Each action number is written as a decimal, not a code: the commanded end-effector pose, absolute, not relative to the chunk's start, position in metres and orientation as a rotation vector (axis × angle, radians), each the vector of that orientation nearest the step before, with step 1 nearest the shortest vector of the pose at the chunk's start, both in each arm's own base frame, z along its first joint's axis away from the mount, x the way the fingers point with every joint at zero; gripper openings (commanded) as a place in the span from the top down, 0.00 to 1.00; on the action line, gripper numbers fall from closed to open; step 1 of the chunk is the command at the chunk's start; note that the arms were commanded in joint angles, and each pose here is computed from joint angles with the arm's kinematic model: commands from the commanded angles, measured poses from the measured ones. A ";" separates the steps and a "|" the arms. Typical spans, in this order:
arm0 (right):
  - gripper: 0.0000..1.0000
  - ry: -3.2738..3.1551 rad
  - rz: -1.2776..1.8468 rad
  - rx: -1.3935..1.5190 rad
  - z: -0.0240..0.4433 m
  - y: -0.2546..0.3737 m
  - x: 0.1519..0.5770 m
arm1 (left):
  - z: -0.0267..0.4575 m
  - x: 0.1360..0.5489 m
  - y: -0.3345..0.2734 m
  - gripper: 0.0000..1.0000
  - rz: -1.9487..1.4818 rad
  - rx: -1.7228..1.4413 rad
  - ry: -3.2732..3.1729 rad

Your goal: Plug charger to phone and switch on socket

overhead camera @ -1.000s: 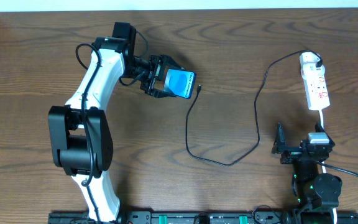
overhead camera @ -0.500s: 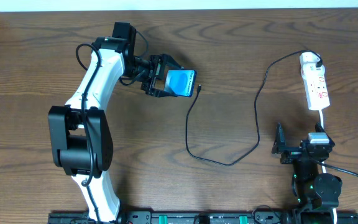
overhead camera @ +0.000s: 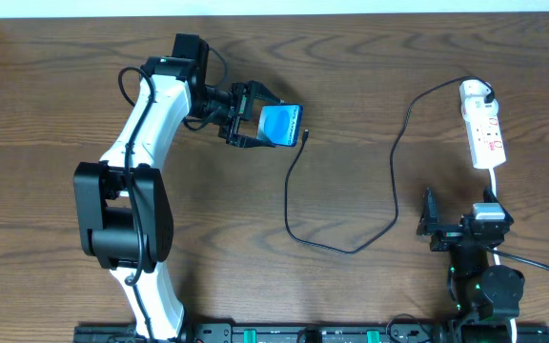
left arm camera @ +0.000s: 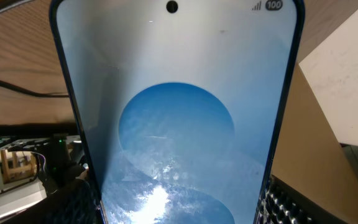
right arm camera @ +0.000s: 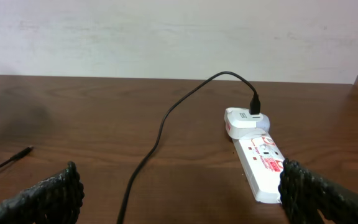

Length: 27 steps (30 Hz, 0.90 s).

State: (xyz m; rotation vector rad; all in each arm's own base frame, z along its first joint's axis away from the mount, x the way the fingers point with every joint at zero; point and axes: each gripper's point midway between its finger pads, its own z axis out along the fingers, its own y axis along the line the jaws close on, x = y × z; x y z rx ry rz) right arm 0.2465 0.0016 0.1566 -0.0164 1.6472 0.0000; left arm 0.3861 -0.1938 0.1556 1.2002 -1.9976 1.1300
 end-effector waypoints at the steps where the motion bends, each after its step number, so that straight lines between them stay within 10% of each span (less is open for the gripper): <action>1: 0.01 1.651 0.022 -0.029 0.155 0.007 0.246 | 0.181 0.382 -0.198 0.41 1.188 1.172 -1.968; 27: 0.01 1.651 0.022 -0.030 0.155 0.007 0.246 | 0.179 0.382 -0.198 0.41 1.168 1.201 -1.956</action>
